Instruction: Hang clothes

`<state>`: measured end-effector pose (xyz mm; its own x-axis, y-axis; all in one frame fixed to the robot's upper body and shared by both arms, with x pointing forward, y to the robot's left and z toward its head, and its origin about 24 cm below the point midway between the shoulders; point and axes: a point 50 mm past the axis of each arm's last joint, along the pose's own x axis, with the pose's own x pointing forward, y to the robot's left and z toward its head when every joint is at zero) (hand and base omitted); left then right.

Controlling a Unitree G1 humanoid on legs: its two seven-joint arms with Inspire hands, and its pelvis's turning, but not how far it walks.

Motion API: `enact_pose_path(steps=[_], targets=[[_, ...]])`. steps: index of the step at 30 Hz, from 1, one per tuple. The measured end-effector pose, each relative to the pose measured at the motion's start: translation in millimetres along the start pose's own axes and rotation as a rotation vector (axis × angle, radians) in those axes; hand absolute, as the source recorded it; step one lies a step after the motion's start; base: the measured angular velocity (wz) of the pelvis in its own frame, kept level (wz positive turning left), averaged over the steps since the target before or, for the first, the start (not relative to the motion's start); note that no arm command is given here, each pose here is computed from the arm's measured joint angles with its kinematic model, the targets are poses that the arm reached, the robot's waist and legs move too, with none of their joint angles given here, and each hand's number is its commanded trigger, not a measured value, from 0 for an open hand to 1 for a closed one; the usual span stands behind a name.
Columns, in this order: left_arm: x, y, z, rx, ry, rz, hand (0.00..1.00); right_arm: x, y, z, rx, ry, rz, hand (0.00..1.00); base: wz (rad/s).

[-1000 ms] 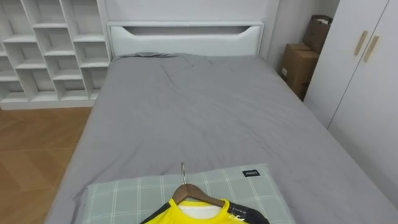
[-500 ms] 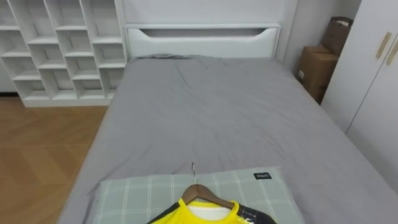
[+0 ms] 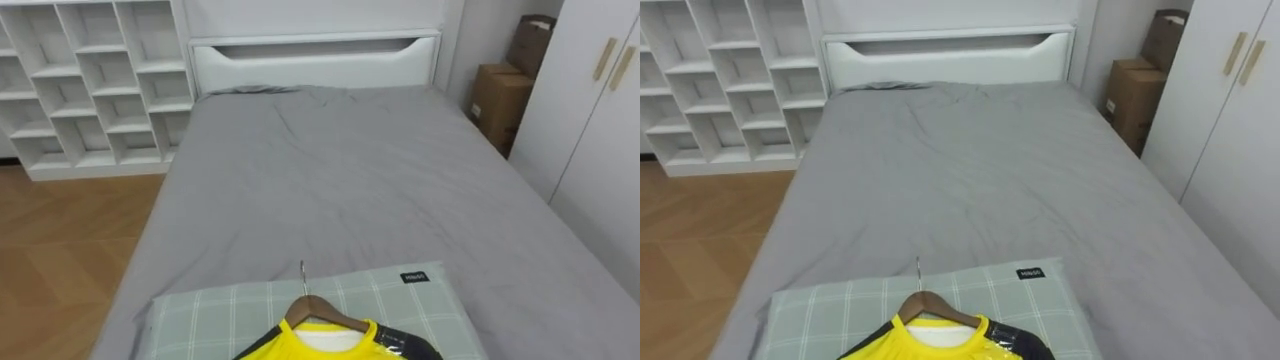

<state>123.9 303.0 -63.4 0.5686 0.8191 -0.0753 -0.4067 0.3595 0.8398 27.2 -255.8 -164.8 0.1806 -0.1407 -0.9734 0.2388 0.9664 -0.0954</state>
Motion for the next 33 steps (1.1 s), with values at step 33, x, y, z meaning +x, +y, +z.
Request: enact_pose_path(steps=[33], targets=[[3.0,-24.8,115.0,0.186,-0.601,-0.027,0.0,-6.9,-24.8,-26.5,-0.281,0.195,-0.06,0.0,-0.04]])
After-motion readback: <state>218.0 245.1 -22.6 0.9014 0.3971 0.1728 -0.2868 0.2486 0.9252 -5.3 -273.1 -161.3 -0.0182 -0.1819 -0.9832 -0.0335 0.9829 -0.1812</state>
